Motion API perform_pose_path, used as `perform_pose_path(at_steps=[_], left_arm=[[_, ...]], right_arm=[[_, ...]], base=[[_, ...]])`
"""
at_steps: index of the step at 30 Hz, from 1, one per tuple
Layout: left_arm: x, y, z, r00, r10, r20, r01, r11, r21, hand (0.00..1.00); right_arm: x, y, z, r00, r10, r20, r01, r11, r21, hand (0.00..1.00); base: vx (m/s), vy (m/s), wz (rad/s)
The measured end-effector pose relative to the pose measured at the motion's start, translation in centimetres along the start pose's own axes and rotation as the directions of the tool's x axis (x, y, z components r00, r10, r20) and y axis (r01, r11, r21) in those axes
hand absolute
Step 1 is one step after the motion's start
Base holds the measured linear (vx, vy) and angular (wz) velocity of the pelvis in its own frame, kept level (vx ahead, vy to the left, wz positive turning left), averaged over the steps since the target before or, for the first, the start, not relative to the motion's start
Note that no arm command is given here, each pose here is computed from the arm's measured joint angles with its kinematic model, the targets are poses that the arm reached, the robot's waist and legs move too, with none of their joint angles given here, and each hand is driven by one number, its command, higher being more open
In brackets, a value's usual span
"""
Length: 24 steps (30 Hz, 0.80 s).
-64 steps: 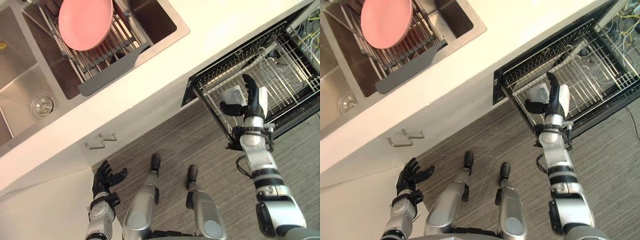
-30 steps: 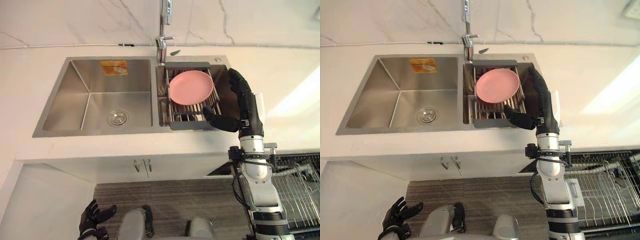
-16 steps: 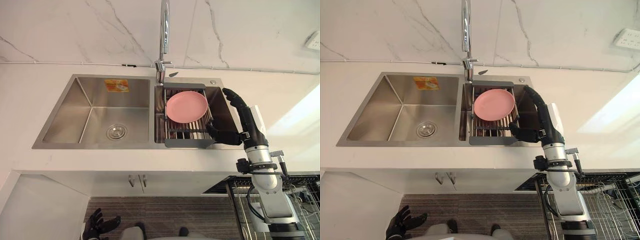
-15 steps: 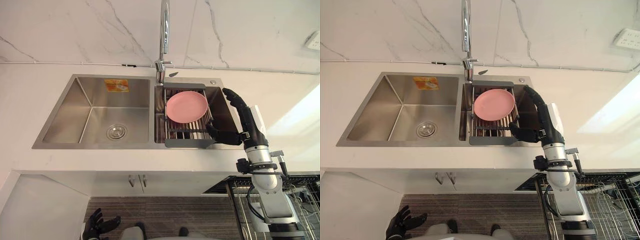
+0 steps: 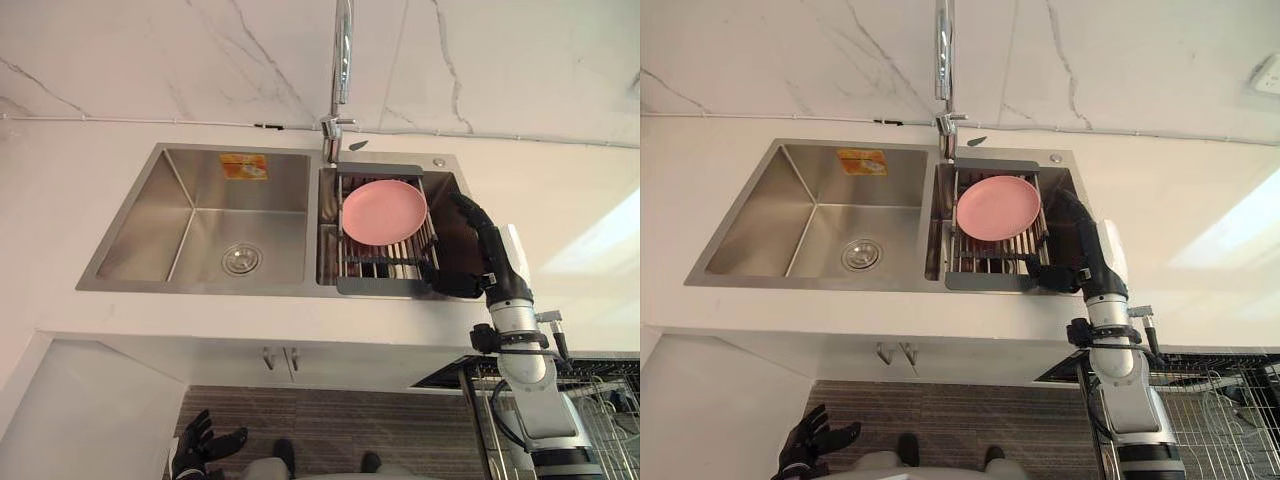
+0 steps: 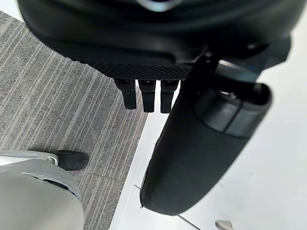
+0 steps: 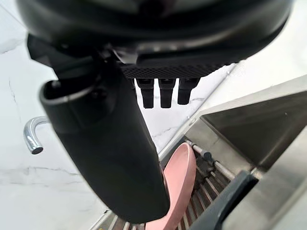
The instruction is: Walk over to the sink, pick up the cup, carry it to the dishwasher, place the cup inside the dishwasher, then close the dishwasher door
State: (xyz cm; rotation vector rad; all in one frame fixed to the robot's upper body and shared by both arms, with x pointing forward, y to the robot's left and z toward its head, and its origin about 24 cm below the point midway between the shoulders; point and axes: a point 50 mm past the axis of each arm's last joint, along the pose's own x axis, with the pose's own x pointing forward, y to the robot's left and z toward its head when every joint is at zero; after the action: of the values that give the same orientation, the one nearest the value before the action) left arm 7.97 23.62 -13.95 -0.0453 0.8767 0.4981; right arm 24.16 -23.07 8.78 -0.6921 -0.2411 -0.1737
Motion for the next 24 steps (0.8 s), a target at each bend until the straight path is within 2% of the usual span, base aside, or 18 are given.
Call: perform_pose_path(at_steps=[7,13,24], left_arm=[[-0.1,-0.3,-0.1,1.000,-0.012,-0.002,0.012,1.000,0.012,0.90],[-0.1,0.1,-0.3,1.000,0.000,-0.006,0.000,1.000,0.014,0.90],[0.0,0.0,0.1,1.000,0.001,0.007,-0.001,1.000,0.002,0.90]], right_arm=[[0.7,0.2,-1.7,0.998,0.022,-0.065,-0.025,0.998,-0.051,0.90],[2.3,-0.6,-1.6,0.999,0.036,-0.030,-0.040,0.986,-0.161,0.90],[5.1,0.1,-0.9,0.999,0.036,-0.003,-0.035,0.971,-0.238,0.90]], base=[[-0.03,0.016,0.04],[-0.02,0.030,0.07],[0.01,0.004,0.06]])
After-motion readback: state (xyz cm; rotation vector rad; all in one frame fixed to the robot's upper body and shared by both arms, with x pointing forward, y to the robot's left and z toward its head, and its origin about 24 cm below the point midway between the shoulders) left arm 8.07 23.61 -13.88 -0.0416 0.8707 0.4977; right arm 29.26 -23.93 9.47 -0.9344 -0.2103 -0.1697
